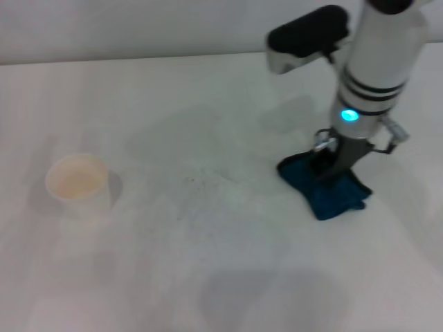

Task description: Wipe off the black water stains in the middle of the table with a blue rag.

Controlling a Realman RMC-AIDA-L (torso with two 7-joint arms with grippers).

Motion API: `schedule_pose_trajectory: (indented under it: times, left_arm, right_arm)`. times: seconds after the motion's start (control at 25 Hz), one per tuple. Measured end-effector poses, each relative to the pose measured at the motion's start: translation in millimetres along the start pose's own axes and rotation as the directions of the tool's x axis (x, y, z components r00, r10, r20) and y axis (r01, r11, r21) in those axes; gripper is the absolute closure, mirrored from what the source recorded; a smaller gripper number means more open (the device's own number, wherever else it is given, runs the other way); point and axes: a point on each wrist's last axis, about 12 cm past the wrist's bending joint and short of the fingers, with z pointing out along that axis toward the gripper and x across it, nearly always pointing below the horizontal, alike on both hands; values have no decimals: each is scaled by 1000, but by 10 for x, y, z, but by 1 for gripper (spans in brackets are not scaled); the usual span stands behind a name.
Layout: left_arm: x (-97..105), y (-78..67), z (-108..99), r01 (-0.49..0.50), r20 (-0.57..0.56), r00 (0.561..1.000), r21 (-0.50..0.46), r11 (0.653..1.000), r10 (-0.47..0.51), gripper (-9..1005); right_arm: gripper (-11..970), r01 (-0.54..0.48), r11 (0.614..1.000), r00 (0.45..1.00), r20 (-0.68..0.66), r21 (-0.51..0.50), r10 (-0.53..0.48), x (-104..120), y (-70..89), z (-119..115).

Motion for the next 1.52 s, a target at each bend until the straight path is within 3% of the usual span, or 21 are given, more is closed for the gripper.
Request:
schedule_pose_trajectory:
  times: [0.24, 0.68, 1.2, 1.28, 1.4, 1.44, 1.52]
  left_arm:
    - [-4, -5, 34, 1, 5, 1000, 1, 1000, -1, 117]
    - [-11, -28, 75, -1, 12, 1000, 7, 1000, 1, 116]
    - [-6, -42, 54, 5, 8, 1000, 6, 1000, -5, 116]
    - [-5, -49, 49, 7, 7, 1000, 5, 1000, -7, 116]
    - [-3, -49, 38, 9, 4, 1000, 4, 1000, -9, 116]
    - [-1, -49, 29, 11, 2, 1000, 3, 1000, -11, 116]
    - [3, -50, 9, 17, -2, 1000, 1, 1000, -17, 117]
  right_arm:
    - [849, -84, 996, 996, -16, -10, 84, 192, -322, 37]
    - [822, -60, 996, 998, -13, -64, 59, 218, -332, 41]
    - [791, -61, 997, 997, -40, -42, 60, 256, -394, 37]
    - [591, -55, 998, 998, -33, -36, 54, 249, -396, 24]
    - [581, -47, 998, 998, 28, -38, 49, 208, -413, -33]
    - [578, -57, 997, 992, 112, -61, 64, 189, -492, -104]
    - [575, -65, 995, 986, 150, -74, 76, 188, -548, -135]
